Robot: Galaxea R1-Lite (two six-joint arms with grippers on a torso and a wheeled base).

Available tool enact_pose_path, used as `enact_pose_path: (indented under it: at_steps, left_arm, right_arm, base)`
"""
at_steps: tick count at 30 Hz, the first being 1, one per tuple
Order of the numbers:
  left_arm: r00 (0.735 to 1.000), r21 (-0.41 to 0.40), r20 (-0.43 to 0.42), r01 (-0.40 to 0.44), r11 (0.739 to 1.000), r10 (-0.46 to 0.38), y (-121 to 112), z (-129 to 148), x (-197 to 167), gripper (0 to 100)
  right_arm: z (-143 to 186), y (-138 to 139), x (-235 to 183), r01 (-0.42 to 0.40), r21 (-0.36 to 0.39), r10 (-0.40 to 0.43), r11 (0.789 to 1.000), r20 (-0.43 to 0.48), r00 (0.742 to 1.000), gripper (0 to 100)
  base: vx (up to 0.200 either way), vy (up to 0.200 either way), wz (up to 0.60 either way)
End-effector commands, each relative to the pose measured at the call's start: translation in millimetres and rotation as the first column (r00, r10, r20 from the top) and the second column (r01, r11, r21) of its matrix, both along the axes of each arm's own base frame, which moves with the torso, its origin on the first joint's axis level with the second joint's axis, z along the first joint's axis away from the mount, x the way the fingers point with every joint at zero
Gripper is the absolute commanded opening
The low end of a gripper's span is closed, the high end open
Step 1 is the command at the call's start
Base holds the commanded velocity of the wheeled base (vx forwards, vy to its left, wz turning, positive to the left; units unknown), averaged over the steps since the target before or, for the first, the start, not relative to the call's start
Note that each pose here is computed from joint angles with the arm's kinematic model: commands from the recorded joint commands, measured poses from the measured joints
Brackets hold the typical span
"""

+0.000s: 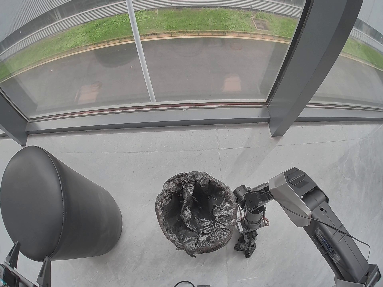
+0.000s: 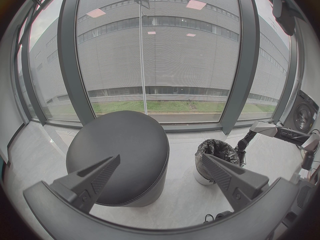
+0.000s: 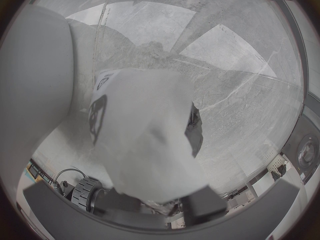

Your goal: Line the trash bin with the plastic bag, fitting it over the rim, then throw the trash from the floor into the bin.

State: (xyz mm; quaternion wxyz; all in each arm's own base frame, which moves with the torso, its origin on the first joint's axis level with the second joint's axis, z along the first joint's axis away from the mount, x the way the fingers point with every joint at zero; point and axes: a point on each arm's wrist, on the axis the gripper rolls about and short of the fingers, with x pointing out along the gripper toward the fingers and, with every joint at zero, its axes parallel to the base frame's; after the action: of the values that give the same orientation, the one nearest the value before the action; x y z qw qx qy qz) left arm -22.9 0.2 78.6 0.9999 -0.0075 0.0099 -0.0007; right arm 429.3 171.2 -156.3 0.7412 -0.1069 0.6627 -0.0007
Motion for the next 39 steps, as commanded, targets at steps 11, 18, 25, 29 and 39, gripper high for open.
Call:
enact_pose_path:
  at_steps: [11, 18, 25, 29, 39]
  left_arm:
    - [1.0, 0.0, 0.003, 0.0, 1.0, 0.0, 0.0, -3.5, -0.3, 100]
    - [1.0, 0.0, 0.003, 0.0, 1.0, 0.0, 0.0, -3.5, -0.3, 100]
    - [1.0, 0.0, 0.003, 0.0, 1.0, 0.0, 0.0, -3.5, -0.3, 100]
    - [1.0, 0.0, 0.003, 0.0, 1.0, 0.0, 0.0, -3.5, -0.3, 100]
    - [1.0, 0.0, 0.003, 0.0, 1.0, 0.0, 0.0, -3.5, -0.3, 100]
  right_arm:
    - [25.8, 11.1, 2.0, -0.022, -0.039, 0.024, 0.999, 0.055, 0.998, 0]
    - [87.2, 8.8, 8.8, -0.014, -0.039, 0.018, 0.999, 0.113, 0.993, 0]
    - [157.1, -8.7, 15.6, -0.008, -0.073, 0.024, 0.997, 0.213, 0.977, 0]
    - [190.6, -14.7, 14.1, 0.006, -0.058, 0.009, 0.998, 0.261, 0.965, 0]
    - [288.1, -8.4, -12.4, -0.05, -0.084, 0.08, 0.995, 0.413, 0.907, 0]
  base:
    - [0.0, 0.0, 0.0]
    - [0.0, 0.0, 0.0]
    - [0.0, 0.0, 0.0]
    - [0.0, 0.0, 0.0]
    - [0.0, 0.0, 0.0]
